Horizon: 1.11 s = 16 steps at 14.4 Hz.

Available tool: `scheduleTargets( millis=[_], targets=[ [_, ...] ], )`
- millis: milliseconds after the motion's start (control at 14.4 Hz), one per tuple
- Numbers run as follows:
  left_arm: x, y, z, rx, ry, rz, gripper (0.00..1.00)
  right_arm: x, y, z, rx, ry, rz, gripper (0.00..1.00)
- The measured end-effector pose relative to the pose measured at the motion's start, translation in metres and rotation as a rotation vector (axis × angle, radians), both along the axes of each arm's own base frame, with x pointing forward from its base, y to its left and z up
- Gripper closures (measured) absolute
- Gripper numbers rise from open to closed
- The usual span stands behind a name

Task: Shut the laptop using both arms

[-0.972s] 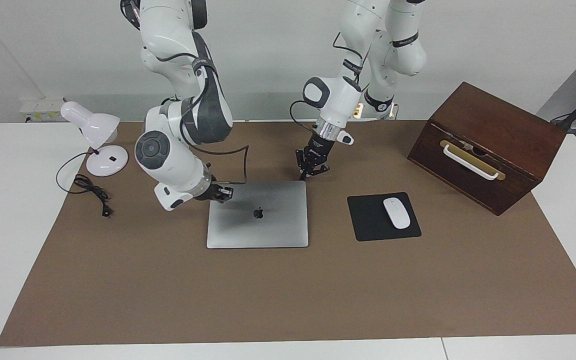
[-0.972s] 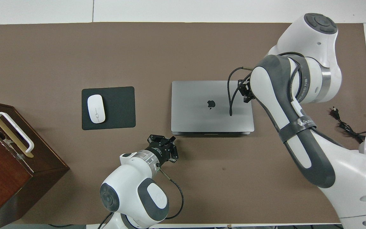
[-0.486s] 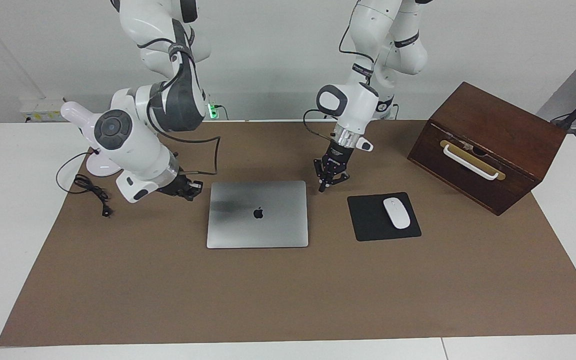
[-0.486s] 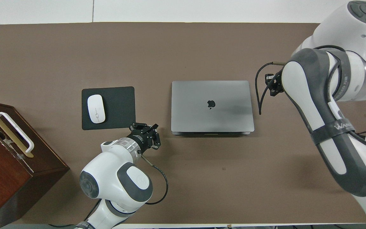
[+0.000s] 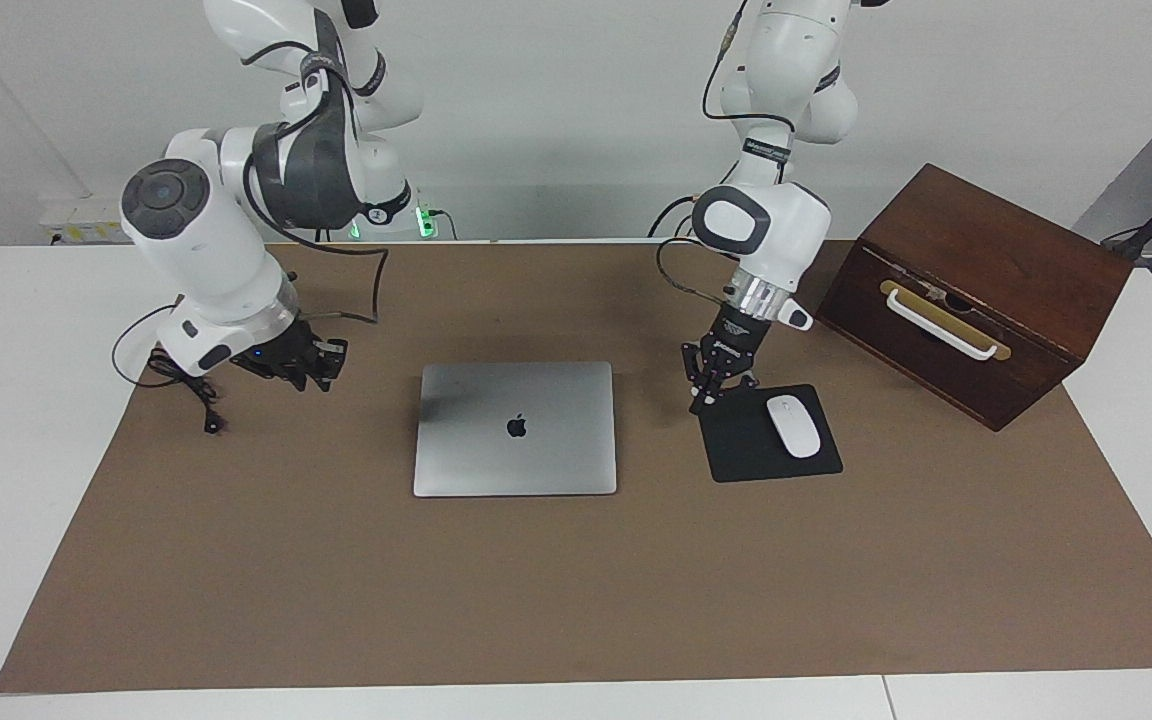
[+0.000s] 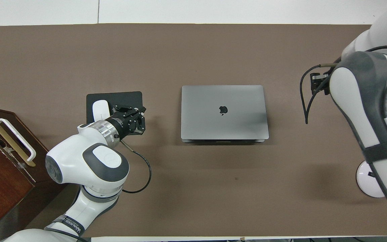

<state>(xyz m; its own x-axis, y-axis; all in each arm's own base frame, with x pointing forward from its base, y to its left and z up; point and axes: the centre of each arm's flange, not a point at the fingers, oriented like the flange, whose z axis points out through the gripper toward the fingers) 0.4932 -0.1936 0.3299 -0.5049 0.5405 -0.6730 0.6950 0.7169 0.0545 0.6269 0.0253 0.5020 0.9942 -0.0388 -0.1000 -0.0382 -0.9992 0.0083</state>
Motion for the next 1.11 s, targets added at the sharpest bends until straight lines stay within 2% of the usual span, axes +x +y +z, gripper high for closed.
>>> scheduleTargets(
  millis=[347,486,694,833,972,1110],
  targets=[
    [0.036,0.023,0.025,0.027,-0.078,-0.009,0.99,-0.010,-0.045,0.035,0.028,-0.057,-0.028,0.02],
    [0.053,0.031,0.032,0.077,-0.113,-0.057,0.99,-0.015,-0.061,0.051,0.034,-0.087,-0.050,0.00],
    [0.074,0.038,0.038,0.146,-0.153,-0.116,0.99,-0.021,-0.083,0.080,0.026,-0.174,-0.079,0.00],
    [0.091,0.046,0.043,0.193,-0.168,-0.190,0.99,-0.028,-0.093,0.100,0.005,-0.214,-0.086,0.00],
    [0.110,0.059,0.050,0.241,-0.177,-0.266,0.99,-0.038,-0.097,0.122,-0.008,-0.249,-0.087,0.00],
    [0.122,0.069,0.055,0.283,-0.186,-0.333,0.99,-0.052,-0.095,0.142,-0.005,-0.258,-0.085,0.00]
  ],
)
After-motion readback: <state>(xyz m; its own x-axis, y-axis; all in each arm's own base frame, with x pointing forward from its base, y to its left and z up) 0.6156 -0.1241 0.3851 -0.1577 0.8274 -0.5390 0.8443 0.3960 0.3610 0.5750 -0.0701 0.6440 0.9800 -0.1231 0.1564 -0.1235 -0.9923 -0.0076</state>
